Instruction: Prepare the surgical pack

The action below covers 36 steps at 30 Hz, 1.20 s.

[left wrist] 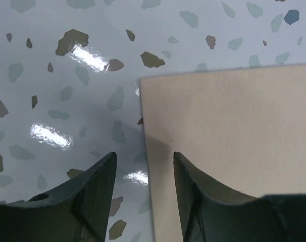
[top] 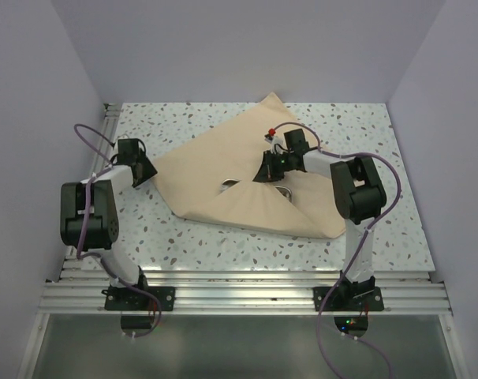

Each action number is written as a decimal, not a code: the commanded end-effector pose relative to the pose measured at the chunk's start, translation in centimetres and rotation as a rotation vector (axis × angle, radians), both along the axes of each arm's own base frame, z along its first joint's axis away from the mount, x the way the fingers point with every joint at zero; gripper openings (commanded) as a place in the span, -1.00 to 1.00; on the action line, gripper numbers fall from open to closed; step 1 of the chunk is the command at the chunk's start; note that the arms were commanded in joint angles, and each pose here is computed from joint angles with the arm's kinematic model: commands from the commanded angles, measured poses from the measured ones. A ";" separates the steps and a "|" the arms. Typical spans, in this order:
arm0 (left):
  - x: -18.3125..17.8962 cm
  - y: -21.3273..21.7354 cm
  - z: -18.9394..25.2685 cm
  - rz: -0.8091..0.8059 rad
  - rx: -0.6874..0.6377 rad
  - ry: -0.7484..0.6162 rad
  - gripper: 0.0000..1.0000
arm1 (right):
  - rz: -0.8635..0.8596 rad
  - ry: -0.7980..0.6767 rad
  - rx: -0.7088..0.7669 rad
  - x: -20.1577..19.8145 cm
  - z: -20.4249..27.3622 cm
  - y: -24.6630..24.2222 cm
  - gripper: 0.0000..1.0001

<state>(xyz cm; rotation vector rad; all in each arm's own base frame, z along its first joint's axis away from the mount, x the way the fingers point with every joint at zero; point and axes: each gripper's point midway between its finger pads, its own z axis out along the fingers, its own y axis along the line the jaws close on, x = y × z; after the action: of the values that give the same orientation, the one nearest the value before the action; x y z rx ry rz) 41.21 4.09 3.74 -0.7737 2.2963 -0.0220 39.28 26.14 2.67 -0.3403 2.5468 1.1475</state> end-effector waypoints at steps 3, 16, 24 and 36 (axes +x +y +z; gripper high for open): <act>3.6 0.2 0.6 -0.031 -0.057 -0.080 0.05 | 0.012 0.171 -0.170 -4.8 -6.6 -2.1 -1.00; 3.7 0.2 -4.1 -0.008 -0.169 0.012 -0.23 | 0.017 0.159 -0.145 -4.7 -5.9 -1.7 -1.00; 3.0 1.6 -5.1 0.053 -0.158 0.041 -0.44 | 0.018 0.152 -0.137 -4.8 -5.5 -1.7 -1.00; 3.5 0.6 -4.0 -0.026 -0.105 0.025 -1.00 | 0.021 0.147 -0.129 -4.9 -5.3 -1.6 -1.00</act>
<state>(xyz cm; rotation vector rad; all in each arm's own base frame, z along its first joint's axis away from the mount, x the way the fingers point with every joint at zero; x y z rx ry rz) 46.67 5.11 1.93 -0.8404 2.2364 -0.2198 38.71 26.43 2.74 -0.3516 2.5190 1.1929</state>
